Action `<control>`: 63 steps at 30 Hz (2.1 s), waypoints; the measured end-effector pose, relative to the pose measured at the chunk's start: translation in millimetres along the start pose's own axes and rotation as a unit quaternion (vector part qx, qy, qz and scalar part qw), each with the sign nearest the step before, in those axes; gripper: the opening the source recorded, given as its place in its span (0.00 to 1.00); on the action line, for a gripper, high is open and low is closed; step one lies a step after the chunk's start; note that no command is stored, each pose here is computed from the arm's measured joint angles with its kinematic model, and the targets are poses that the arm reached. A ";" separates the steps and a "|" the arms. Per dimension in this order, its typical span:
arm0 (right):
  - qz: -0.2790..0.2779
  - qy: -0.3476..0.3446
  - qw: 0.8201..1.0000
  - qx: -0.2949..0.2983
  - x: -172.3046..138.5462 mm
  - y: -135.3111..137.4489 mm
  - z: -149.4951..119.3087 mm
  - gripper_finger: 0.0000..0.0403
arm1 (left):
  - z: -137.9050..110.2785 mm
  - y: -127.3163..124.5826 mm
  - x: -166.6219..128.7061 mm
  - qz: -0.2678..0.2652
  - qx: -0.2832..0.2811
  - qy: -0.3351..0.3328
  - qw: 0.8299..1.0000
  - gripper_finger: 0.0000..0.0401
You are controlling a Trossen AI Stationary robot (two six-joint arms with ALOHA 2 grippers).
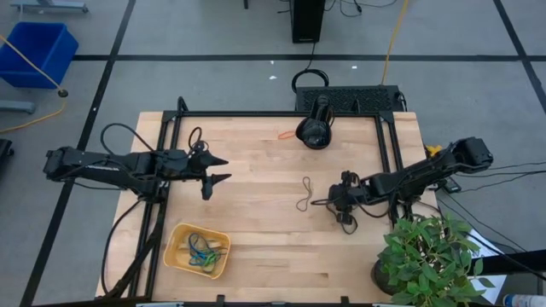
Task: Pick and place rubber bands into bin
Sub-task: Put the red rubberband into the yellow bin
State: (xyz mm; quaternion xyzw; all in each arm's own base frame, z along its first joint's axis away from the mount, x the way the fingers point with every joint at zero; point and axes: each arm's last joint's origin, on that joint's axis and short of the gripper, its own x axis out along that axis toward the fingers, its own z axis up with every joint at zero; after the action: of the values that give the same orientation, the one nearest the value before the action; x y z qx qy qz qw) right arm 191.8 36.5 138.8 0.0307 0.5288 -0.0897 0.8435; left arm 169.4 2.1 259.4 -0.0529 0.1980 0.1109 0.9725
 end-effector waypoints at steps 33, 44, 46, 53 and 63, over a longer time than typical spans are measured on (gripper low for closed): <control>0.065 -0.123 0.990 0.037 6.0 0.2 30.9 0.01 | -0.3 -0.2 0.0 -0.004 -0.054 0.003 0.999 0.56; 0.057 -0.369 0.927 0.020 -18.4 4.6 72.2 0.00 | 5.7 -2.9 -0.2 -0.039 -0.065 -0.023 0.997 0.56; 0.044 -0.407 0.912 0.015 -23.8 4.1 77.6 0.00 | 8.6 -3.4 -0.5 -0.042 -0.067 -0.037 0.996 0.56; 0.016 -0.512 0.859 0.013 -42.4 0.1 91.9 0.00 | 17.0 -11.5 11.3 -0.088 -0.064 -0.072 0.991 0.56; -0.002 -0.538 0.843 0.006 -47.2 -5.4 96.0 0.00 | 12.5 -25.3 68.1 -0.112 -0.057 -0.087 0.988 0.56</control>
State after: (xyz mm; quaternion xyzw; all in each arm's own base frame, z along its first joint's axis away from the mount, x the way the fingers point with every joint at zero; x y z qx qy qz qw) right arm 255.9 22.7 223.5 -0.0182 -0.0089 -0.0971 0.9951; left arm 241.2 -7.3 245.3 -0.1201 0.0985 0.0169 0.9877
